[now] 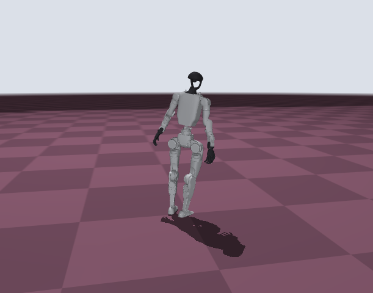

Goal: Upper body actions

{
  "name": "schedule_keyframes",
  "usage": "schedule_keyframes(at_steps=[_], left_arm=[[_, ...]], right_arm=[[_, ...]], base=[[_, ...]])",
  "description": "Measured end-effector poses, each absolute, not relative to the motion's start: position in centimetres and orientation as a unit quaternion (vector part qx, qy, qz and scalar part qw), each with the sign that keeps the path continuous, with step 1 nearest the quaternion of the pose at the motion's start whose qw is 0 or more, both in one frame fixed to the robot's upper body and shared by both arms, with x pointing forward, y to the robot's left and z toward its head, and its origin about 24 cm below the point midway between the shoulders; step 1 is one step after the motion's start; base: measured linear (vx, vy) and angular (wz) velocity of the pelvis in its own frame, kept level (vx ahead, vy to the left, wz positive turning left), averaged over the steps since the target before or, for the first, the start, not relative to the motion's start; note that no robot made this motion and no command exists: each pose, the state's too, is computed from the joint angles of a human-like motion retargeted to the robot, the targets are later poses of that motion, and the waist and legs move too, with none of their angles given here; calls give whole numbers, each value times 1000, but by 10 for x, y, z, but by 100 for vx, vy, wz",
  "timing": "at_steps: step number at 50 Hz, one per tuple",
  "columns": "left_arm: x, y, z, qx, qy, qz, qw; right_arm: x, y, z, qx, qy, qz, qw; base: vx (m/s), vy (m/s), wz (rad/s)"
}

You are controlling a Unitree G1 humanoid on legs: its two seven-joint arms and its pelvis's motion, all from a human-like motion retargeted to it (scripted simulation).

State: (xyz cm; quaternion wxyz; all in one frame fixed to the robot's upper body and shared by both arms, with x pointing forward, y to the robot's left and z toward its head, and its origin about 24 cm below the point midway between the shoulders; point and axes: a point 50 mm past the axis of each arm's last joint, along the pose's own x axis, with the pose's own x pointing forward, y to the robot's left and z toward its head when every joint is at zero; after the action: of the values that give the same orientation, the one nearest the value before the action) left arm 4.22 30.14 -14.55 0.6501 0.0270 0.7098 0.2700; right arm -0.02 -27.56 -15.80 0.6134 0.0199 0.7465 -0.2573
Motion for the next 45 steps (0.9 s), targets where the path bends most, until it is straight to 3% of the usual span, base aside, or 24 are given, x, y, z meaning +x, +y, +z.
schedule_keyframes(at_steps=[3,7,11,15,19,22,25,28,30,33,37,42,45], left_arm=[[69,384,-94,18,604,446,661],[132,473,19,-27,332,621,710],[197,504,163,23,79,659,747],[263,460,293,168,-103,623,757],[312,356,395,349,-278,536,717],[326,267,436,477,-402,459,633],[324,190,451,598,-491,402,489],[306,168,462,632,-544,425,353],[301,181,462,625,-553,441,329],[301,255,450,584,-460,521,419],[281,383,395,425,-250,645,584],[253,471,280,76,-69,646,756],[227,493,232,-88,-88,645,754]], right_arm=[[50,-362,-115,36,629,-377,678],[129,-465,7,-43,427,-469,772],[201,-499,181,-196,193,-515,812],[241,-447,340,-378,-46,-533,756],[251,-344,431,-509,-286,-523,622],[243,-264,460,-566,-456,-483,488],[226,-197,468,-583,-600,-441,326],[207,-168,468,-539,-696,-430,199],[209,-176,469,-531,-705,-429,194],[229,-230,473,-575,-592,-475,304],[245,-348,436,-548,-335,-565,518],[219,-476,331,-348,-16,-597,723],[194,-508,272,-220,81,-566,791]], base=[[0,0,0],[0,0,0],[2,4,-4],[5,5,4],[8,-7,19],[5,-6,16],[9,-4,13],[3,-1,4],[-3,1,0],[-6,7,-6],[-7,9,-17],[-8,3,-8],[-9,-2,12]])
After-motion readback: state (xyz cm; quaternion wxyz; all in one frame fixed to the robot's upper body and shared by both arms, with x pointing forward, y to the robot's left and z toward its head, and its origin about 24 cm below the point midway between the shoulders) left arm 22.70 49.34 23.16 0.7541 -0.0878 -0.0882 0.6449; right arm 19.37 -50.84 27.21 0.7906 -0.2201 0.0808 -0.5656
